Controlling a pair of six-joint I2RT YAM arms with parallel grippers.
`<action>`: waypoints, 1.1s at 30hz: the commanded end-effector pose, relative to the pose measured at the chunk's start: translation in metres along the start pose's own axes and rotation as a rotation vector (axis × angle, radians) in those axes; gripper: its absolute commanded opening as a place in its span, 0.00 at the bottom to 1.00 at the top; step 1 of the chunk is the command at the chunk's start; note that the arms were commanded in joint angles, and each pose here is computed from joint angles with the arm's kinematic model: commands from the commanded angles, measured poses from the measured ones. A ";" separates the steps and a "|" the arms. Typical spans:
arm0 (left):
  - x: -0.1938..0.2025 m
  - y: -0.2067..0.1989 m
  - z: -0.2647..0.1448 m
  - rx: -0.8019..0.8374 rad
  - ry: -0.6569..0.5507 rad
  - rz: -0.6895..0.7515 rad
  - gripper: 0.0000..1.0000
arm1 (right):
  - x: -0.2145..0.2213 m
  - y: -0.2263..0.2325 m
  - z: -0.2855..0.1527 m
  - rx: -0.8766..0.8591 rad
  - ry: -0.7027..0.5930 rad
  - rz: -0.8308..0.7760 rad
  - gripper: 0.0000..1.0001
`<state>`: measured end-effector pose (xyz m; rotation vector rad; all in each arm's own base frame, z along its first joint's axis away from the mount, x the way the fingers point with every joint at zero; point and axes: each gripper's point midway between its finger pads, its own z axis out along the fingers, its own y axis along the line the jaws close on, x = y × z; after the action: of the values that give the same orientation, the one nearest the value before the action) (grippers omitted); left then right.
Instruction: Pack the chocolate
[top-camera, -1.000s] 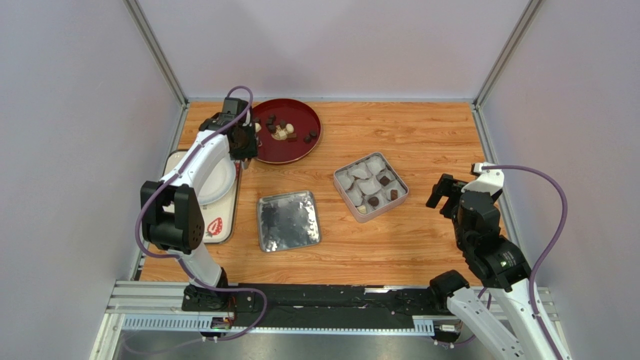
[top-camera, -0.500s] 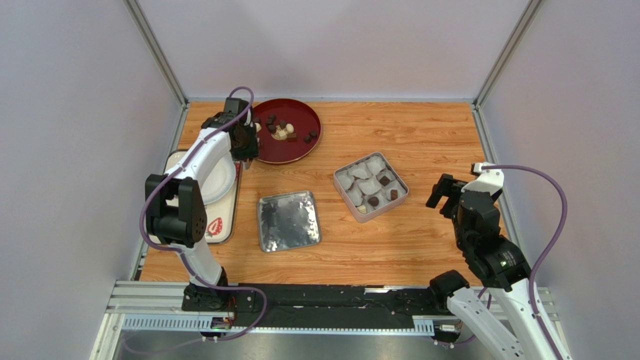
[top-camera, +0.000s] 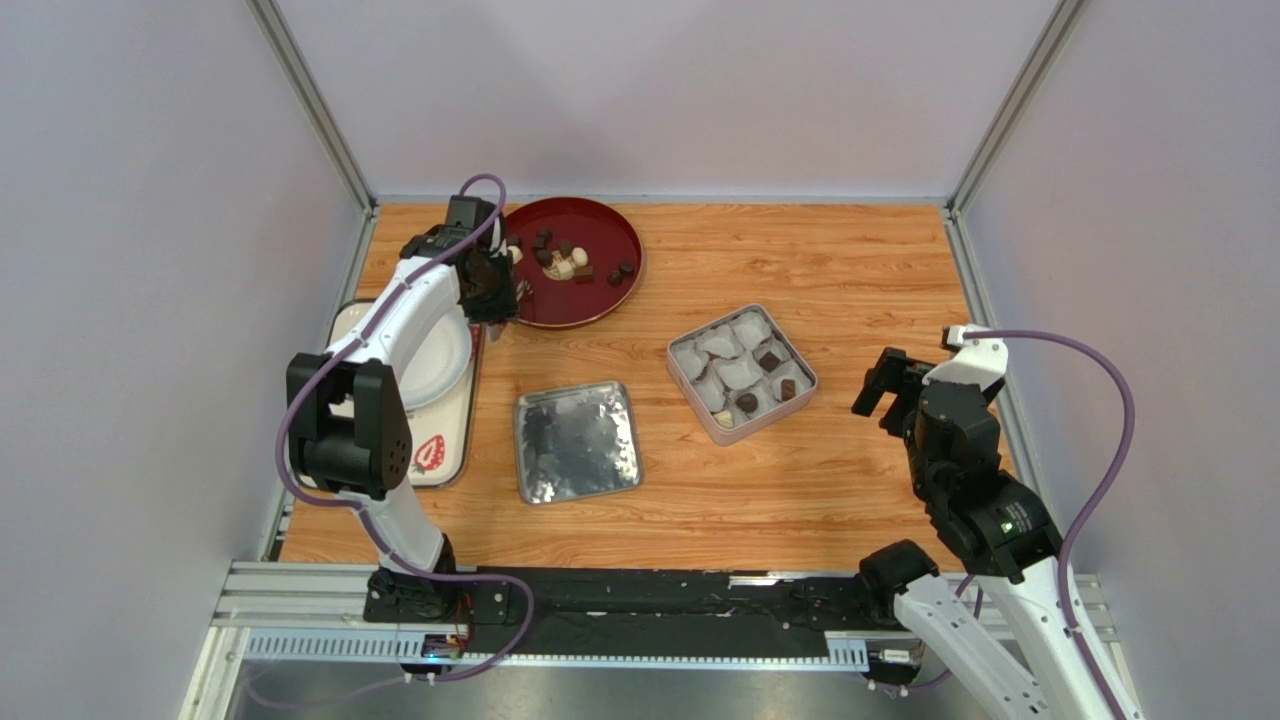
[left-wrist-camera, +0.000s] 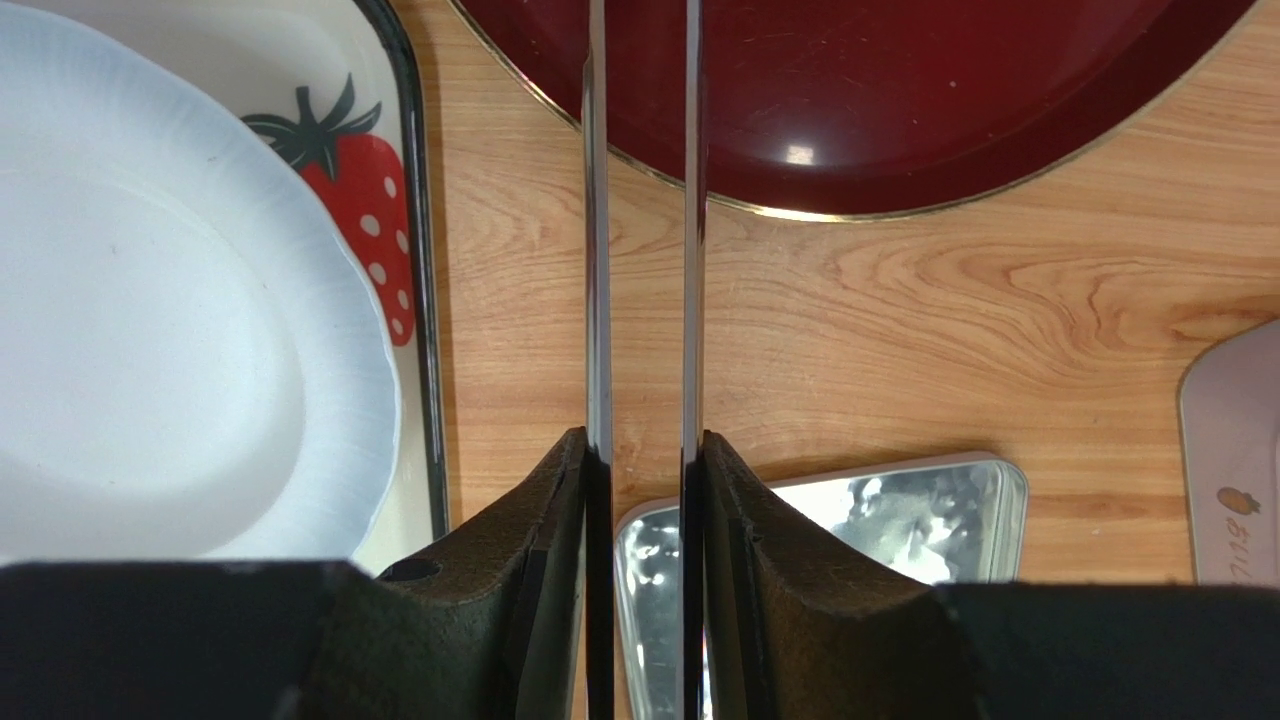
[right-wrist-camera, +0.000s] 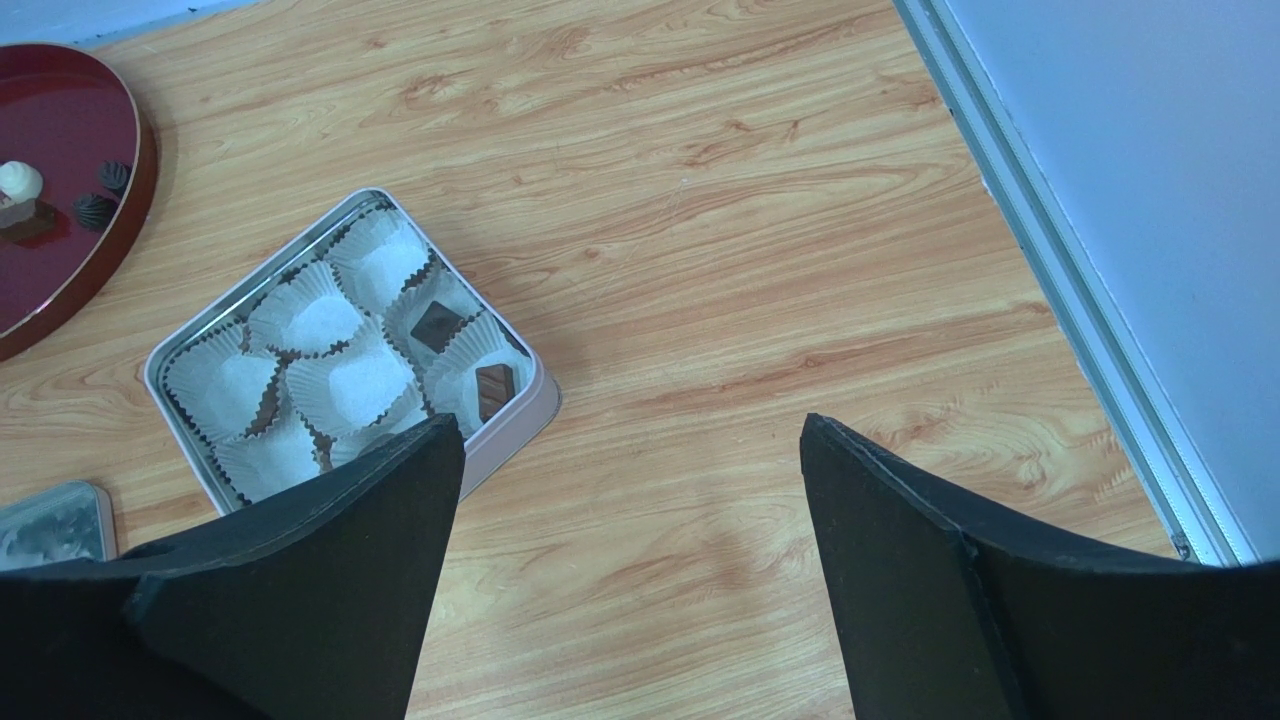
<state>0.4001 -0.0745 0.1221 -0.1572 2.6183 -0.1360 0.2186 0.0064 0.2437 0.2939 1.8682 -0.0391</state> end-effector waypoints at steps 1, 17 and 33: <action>-0.009 -0.011 -0.036 0.066 -0.074 0.040 0.29 | -0.011 0.004 -0.001 -0.021 -0.041 0.019 0.87; 0.016 -0.096 -0.083 0.283 -0.103 0.215 0.29 | -0.012 0.004 -0.002 -0.023 -0.046 0.024 0.86; 0.042 -0.224 -0.124 0.552 -0.111 0.437 0.30 | -0.011 0.003 -0.001 -0.017 -0.044 0.023 0.86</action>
<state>0.3204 -0.2635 0.2215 0.5019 2.4051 -0.5759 0.2178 0.0074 0.2449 0.2914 1.8637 -0.0278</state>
